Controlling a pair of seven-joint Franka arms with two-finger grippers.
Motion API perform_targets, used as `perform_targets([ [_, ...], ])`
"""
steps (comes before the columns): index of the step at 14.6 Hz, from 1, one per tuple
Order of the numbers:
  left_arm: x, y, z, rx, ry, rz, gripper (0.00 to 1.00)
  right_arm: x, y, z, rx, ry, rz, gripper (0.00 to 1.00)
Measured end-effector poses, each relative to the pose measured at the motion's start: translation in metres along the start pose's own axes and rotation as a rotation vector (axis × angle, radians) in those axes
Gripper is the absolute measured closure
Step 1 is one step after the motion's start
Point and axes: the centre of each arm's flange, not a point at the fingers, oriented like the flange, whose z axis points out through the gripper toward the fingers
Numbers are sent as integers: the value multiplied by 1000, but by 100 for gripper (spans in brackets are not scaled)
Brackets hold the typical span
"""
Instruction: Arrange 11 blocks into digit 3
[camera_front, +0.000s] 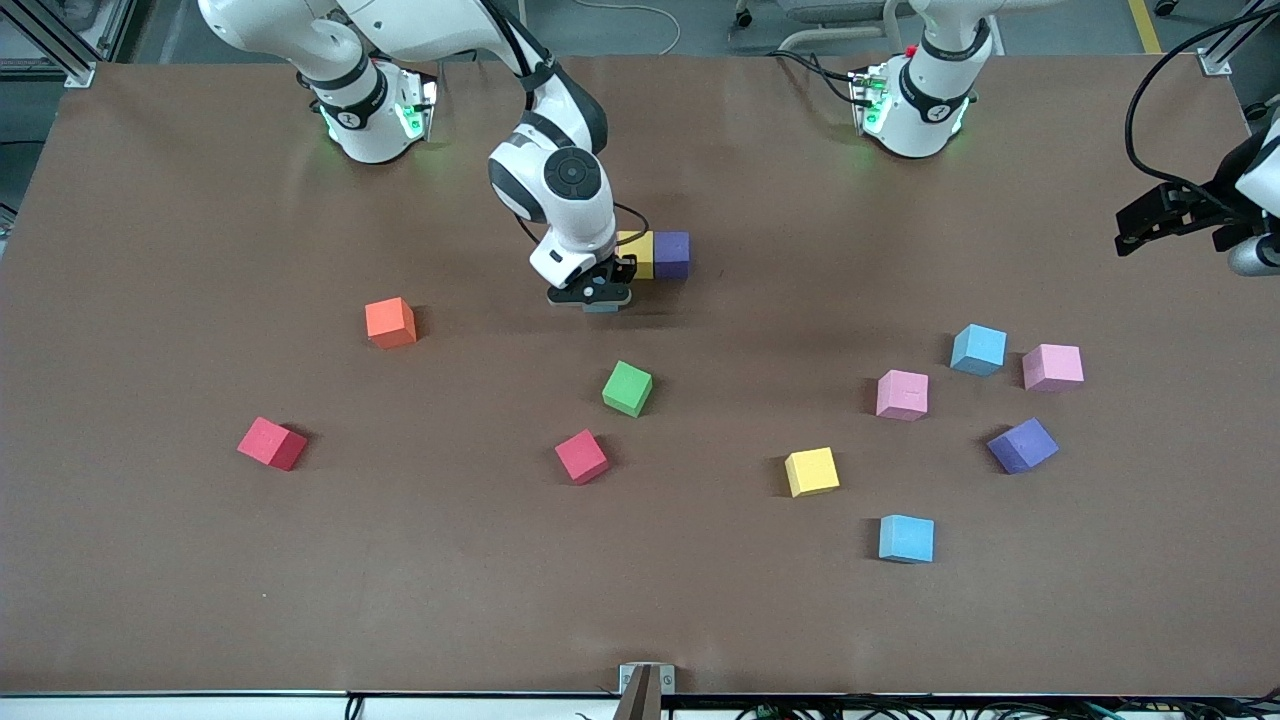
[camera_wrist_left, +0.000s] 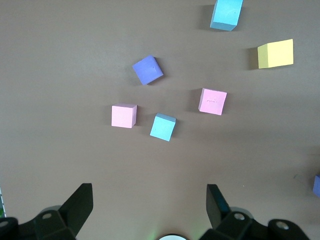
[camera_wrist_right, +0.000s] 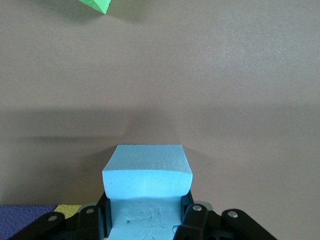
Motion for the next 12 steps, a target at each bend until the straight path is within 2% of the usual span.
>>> perform_targets([
  [12, 1, -1, -1, 0, 4, -3, 0, -1, -3, -1, 1, 1, 27, 47],
])
